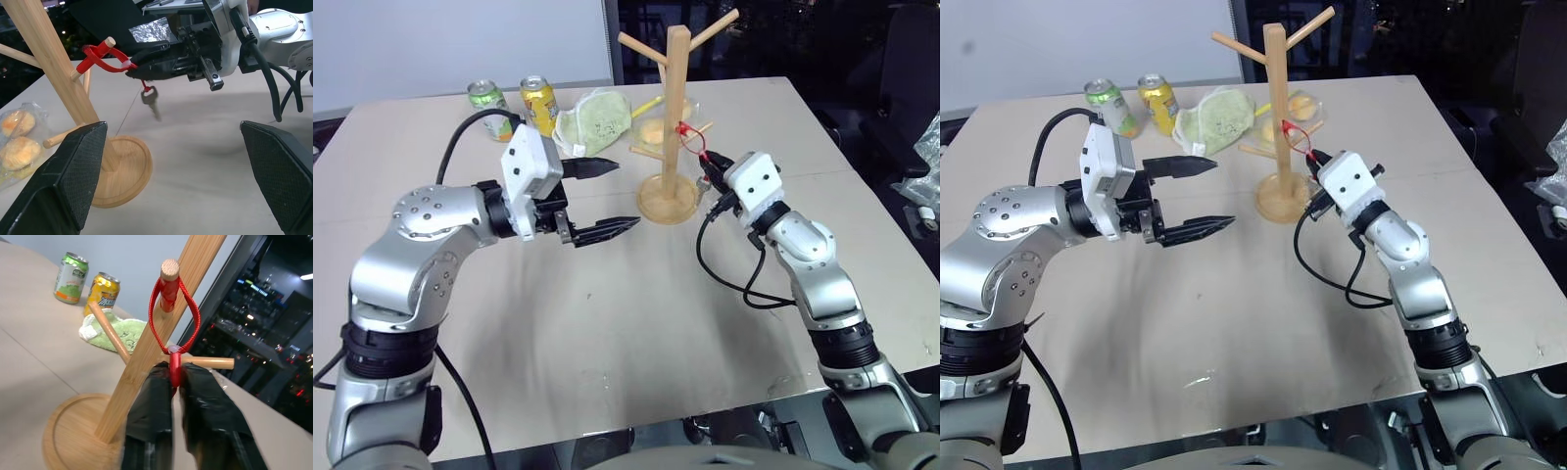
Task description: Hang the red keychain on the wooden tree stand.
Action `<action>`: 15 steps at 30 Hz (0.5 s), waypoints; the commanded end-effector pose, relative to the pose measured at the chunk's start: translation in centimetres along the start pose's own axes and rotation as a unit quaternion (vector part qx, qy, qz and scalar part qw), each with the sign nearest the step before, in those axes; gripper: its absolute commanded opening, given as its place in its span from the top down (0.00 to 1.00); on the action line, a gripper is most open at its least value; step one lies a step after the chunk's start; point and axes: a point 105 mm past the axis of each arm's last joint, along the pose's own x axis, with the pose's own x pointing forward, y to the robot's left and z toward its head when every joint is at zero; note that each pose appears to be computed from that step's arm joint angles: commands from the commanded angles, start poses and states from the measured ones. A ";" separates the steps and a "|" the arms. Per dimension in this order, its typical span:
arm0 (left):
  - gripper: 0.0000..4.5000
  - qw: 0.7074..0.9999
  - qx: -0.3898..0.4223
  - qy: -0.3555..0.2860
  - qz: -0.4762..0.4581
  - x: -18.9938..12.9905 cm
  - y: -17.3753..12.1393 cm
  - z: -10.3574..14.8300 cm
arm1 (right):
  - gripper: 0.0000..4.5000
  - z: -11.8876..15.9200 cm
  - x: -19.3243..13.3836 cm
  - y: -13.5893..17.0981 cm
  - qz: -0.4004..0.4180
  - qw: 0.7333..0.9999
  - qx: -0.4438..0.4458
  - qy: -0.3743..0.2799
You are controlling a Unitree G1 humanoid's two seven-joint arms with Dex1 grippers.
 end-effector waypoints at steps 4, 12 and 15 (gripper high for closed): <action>0.00 1.000 0.022 -0.009 0.004 -0.3 0.0 0.9 | 0.26 1.8 -0.9 -0.3 0.022 0.999 0.000 -0.025; 0.00 0.995 -0.031 0.096 0.022 -3.4 3.5 -2.4 | 0.01 1.5 -6.3 -1.0 0.142 0.988 0.042 0.030; 0.00 0.993 -0.042 0.106 0.032 -4.3 5.2 -2.6 | 0.01 2.6 -7.5 -3.1 0.156 0.985 0.053 0.047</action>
